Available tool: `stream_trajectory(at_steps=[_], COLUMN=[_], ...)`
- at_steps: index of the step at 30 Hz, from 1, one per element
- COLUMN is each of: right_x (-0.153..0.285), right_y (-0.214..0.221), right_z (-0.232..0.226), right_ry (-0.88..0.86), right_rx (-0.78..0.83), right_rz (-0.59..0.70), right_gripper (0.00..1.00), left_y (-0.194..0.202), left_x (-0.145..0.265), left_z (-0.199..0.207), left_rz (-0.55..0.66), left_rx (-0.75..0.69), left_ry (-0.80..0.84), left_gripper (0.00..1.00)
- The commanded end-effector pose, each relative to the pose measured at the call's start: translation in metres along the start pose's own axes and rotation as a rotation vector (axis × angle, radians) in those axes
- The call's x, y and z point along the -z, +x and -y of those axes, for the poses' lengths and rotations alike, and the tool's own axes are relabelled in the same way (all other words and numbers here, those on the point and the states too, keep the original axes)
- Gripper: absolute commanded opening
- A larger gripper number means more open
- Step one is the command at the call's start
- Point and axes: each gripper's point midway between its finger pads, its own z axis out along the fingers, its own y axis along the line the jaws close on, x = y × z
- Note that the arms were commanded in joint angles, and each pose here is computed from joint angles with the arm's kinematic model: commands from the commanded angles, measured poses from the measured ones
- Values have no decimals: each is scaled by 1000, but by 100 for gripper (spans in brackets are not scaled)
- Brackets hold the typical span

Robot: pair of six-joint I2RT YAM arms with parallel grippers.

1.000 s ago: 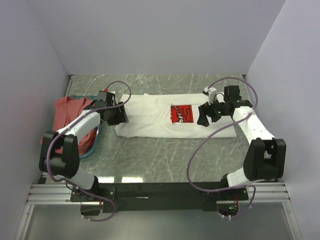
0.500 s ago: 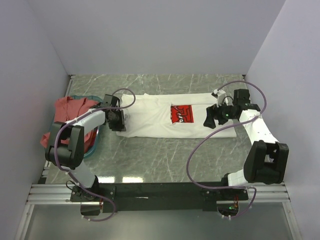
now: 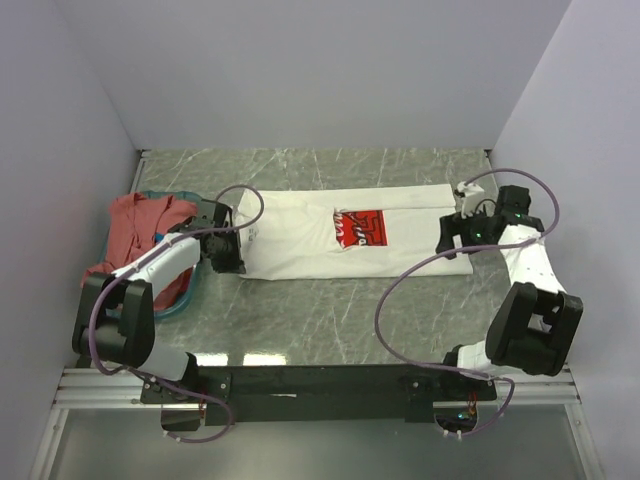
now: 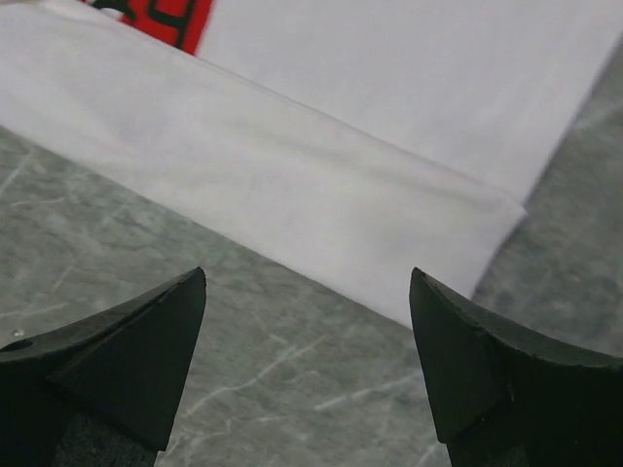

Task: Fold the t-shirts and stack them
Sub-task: Fold the tshirt

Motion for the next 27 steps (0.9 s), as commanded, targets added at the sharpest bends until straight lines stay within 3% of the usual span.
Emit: stream_trajectory(at_steps=[1,5,13,19,22,23,27], right_x=[7,12,-2,-14,-21,-22,-15], right_y=[7,24,49,52,54,54,42], right_z=[28,50,74,94,96,95,83], right_ry=[67,95,72,79,55,39,0], right_rx=[-12,-46,-121,-181,-202,-202,-127], right_rz=[-17,-56,-133,-158,-171,-177,-132], right_gripper=[91,91,91,91,91,91,91], left_y=[18,21,6,3,-2,-5,-23], left_x=[-3,-11,-12,-10,-6,-3,17], left_z=[-6,-8,-25,-36,-34,-32,-18], left_rz=[-53,-75,1,14,37,48,134], left_rx=[28,37,69,71,71,71,52], left_ry=[-22,-25,-78,-115,-107,-103,-46], left_gripper=[1,1,1,8,24,36,53])
